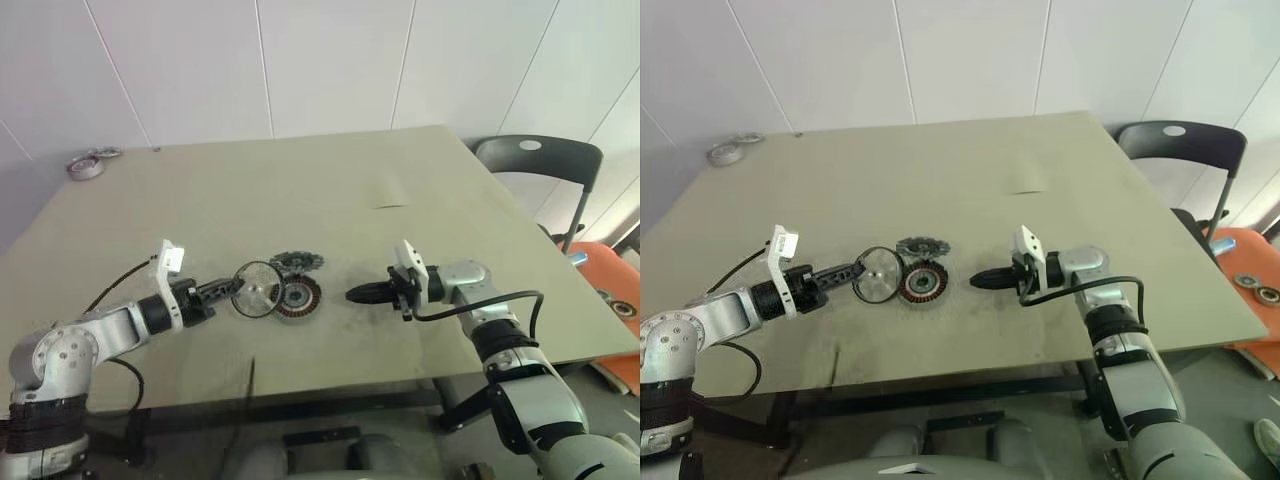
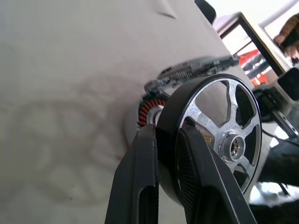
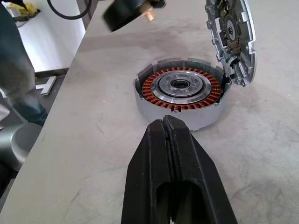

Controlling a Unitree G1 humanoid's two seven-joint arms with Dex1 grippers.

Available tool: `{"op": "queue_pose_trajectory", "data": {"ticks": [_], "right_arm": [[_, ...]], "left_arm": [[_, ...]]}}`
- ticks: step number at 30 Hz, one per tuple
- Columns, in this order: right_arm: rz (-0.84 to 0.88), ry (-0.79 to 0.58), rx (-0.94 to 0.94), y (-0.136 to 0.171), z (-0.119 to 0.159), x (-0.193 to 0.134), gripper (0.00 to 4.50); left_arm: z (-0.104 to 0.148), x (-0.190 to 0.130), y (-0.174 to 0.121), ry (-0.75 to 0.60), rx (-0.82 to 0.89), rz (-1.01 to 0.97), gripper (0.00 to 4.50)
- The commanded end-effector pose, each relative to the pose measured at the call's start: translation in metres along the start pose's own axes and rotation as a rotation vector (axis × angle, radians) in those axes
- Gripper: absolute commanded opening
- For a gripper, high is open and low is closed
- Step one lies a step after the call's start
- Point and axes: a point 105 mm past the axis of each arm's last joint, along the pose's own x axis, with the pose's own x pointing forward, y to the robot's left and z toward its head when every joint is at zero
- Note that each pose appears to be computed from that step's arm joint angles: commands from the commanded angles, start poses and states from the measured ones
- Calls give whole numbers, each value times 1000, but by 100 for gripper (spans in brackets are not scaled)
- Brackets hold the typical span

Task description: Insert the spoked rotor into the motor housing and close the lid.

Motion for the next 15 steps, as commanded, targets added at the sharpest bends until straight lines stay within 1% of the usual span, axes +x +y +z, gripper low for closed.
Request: {"op": "queue_pose_trajectory", "data": {"ticks": [1, 5, 9, 15], "right_arm": [[-6, -17, -49, -2, 11, 0, 0], [-15, -19, -47, -1, 8, -1, 0], [-20, -17, -41, 1, 7, -3, 0], [-34, -18, -40, 3, 5, -5, 0]], "left_arm": [[0, 7, -7, 73, 1, -54, 43], [-2, 18, 2, 127, -12, -40, 43], [2, 30, 16, 160, -16, -6, 43], [5, 38, 30, 195, -23, 24, 43]]}}
